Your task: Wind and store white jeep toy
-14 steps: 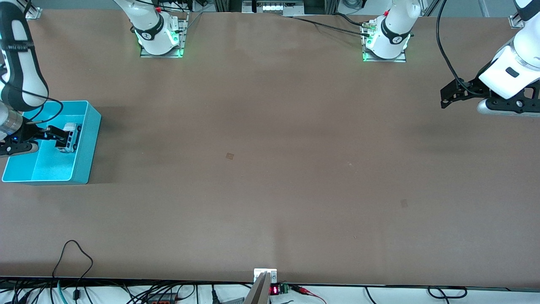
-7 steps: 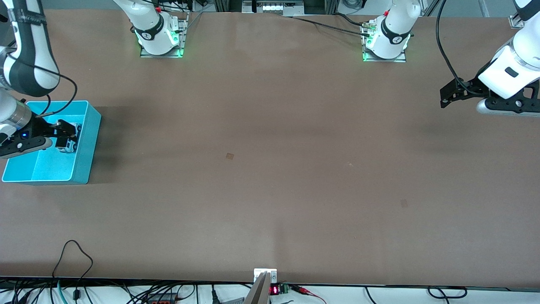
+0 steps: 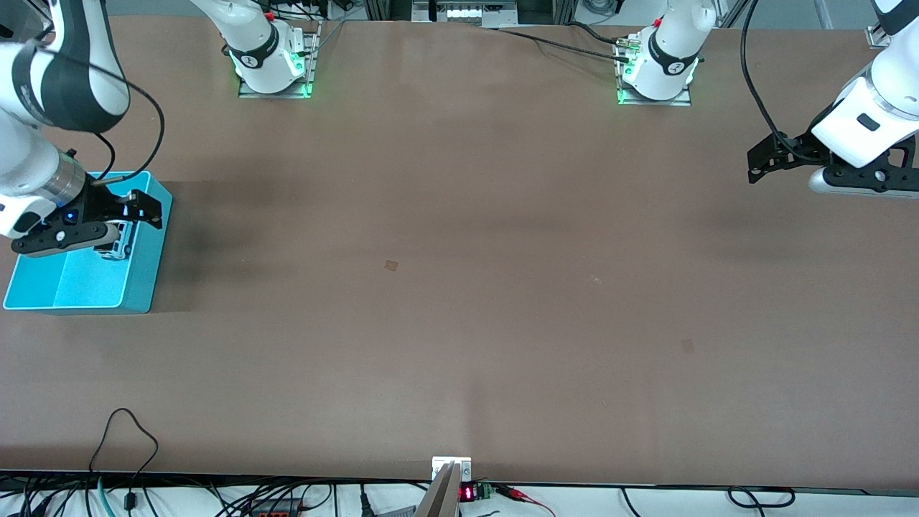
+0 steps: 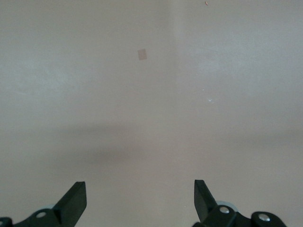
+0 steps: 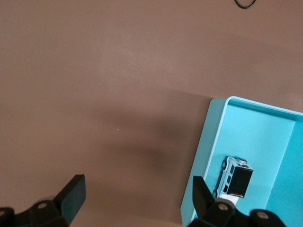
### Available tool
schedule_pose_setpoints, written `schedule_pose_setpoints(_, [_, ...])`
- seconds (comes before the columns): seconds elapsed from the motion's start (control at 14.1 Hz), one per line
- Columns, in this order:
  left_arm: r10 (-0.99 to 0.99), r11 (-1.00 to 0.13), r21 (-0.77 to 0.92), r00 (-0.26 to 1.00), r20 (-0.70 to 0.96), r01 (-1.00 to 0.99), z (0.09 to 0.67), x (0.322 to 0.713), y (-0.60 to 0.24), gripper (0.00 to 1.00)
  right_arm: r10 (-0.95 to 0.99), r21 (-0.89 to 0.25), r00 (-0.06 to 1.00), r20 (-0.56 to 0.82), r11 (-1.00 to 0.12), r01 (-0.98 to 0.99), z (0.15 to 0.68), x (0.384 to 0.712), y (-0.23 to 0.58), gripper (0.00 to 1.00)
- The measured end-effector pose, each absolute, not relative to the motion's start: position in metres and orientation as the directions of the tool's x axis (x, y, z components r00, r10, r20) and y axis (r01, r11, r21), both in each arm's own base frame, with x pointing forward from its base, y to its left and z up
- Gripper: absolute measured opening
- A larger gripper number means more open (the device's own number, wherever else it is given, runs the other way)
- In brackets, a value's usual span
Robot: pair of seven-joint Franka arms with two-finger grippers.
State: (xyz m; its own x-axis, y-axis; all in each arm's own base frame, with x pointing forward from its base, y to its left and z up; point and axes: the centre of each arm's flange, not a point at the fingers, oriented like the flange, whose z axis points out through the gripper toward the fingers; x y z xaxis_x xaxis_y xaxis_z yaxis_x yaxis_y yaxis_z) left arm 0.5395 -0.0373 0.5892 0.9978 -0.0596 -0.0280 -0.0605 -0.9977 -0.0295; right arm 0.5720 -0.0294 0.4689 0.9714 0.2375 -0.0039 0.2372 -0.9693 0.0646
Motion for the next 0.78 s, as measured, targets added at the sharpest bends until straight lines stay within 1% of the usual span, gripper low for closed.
schedule_pose_setpoints(0.21, [-0.06,-0.998,-0.03,0.998,-0.028,-0.06,0.589,0.539,-0.037,1.0,0.217,0.052,0.976,-0.021,-0.975,0.218,0.517,0.569,-0.02,1.0])
schedule_pose_setpoints(0.43, [-0.059,-0.998,-0.03,0.998,-0.027,-0.06,0.589,0.54,-0.037,1.0,0.202,-0.001,0.979,0.008,-0.979,0.202,0.557,0.569,-0.015,1.0])
schedule_pose_setpoints(0.57, [-0.058,-0.998,-0.029,0.998,-0.027,-0.058,0.59,0.54,-0.036,1.0,0.202,-0.005,0.978,0.043,-0.979,0.203,0.576,0.572,-0.013,1.0])
schedule_pose_setpoints(0.78, [-0.057,-0.998,-0.029,0.998,-0.027,-0.058,0.59,0.54,-0.036,1.0,0.199,-0.019,0.977,0.077,-0.979,0.201,0.59,0.574,-0.011,1.0])
